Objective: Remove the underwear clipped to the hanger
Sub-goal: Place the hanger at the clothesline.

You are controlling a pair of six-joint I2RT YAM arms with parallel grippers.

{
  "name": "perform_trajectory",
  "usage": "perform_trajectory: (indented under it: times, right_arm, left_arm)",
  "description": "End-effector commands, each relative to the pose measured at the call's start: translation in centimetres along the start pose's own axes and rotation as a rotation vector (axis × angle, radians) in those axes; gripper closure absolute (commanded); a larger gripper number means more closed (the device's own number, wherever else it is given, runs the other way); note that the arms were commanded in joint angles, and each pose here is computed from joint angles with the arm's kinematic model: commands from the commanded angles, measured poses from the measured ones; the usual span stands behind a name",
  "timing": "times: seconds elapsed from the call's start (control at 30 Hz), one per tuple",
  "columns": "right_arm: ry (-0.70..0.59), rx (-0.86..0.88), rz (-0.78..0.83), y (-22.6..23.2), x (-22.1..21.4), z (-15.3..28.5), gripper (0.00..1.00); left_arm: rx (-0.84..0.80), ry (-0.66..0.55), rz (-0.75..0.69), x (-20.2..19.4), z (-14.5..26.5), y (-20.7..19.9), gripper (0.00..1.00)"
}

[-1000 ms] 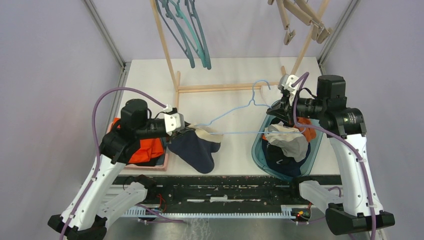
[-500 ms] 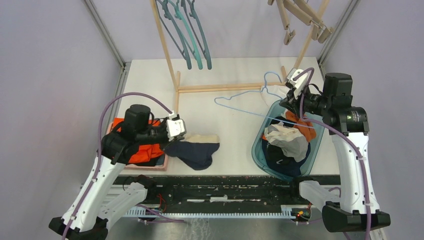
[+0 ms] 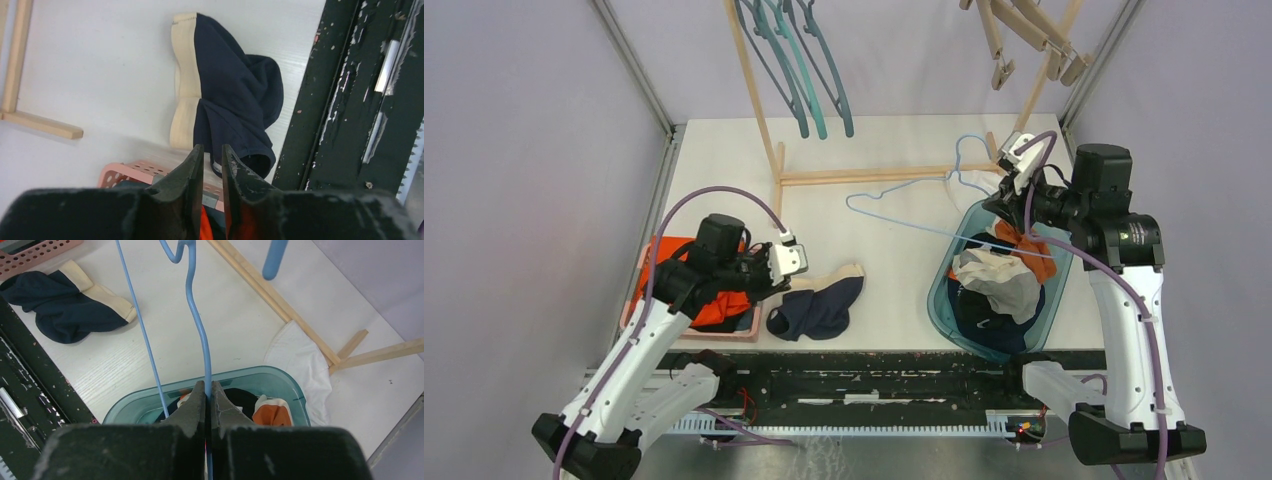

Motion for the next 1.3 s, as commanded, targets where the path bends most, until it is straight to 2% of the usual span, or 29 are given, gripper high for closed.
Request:
perform_trajectory:
  times: [0.0,0.2,0.33,0.47,0.63,0.8,0.87,1.07,1.17,1.27]
  right_arm:
    - [-0.104,-0.001,-0.011,0.5,2.4,0.6,0.99]
    - [-0.115,0.055,-0.044,1.4,2.3,0.2,0.99]
    - [-0.089,0.136,-0.001,2.6,1.6,-0.3,0.99]
    - [-0.043,0.225,0.058,4.2,0.4,-1.3,0.99]
    - [-0.028,0.371,0.089,7.0,-0.2,-2.1,0.99]
    - [-0.061,0.477,0.084,9.0,0.3,-2.5,0.99]
    - [-0.060,0.498,0.086,9.4,0.2,-2.6,0.99]
    - [-0.049,0.480,0.095,9.4,-0.4,-3.0,0.99]
    - [-0.031,0.436,0.110,8.7,-1.2,-3.2,0.99]
    - [-0.031,0.417,0.118,8.6,-1.5,-3.3,0.99]
  left_arm:
    - [0.042,0.076,-0.009,-1.8,-1.3,1.6,0.70]
    - [0.072,0.070,0.001,-2.3,-2.2,2.1,0.56]
    - [0.091,-0.011,0.013,0.6,-1.4,3.1,0.35]
    - [0.090,-0.095,0.023,4.4,-0.3,4.3,0.20]
    - [0.027,-0.179,0.010,8.5,0.6,4.6,0.10]
    - [-0.152,-0.218,0.035,11.0,-1.1,2.1,0.05]
    - [-0.212,-0.218,0.041,11.5,-2.0,1.0,0.06]
    - [-0.299,-0.208,0.059,12.4,-3.6,-0.7,0.34]
    - [-0.285,-0.217,0.058,12.4,-3.5,-0.6,0.40]
    - [-0.272,-0.215,0.057,12.2,-3.5,-0.6,0.51]
Point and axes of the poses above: each gripper's point midway between its finger pads, its own z axis back along the fingers, its own y axis along the line the jaws close on, x = y × z, the point moved 1 cm from there along z, back along the fingers, and after that the axes turned 4 degrees about -z, right-handed, at the moved point
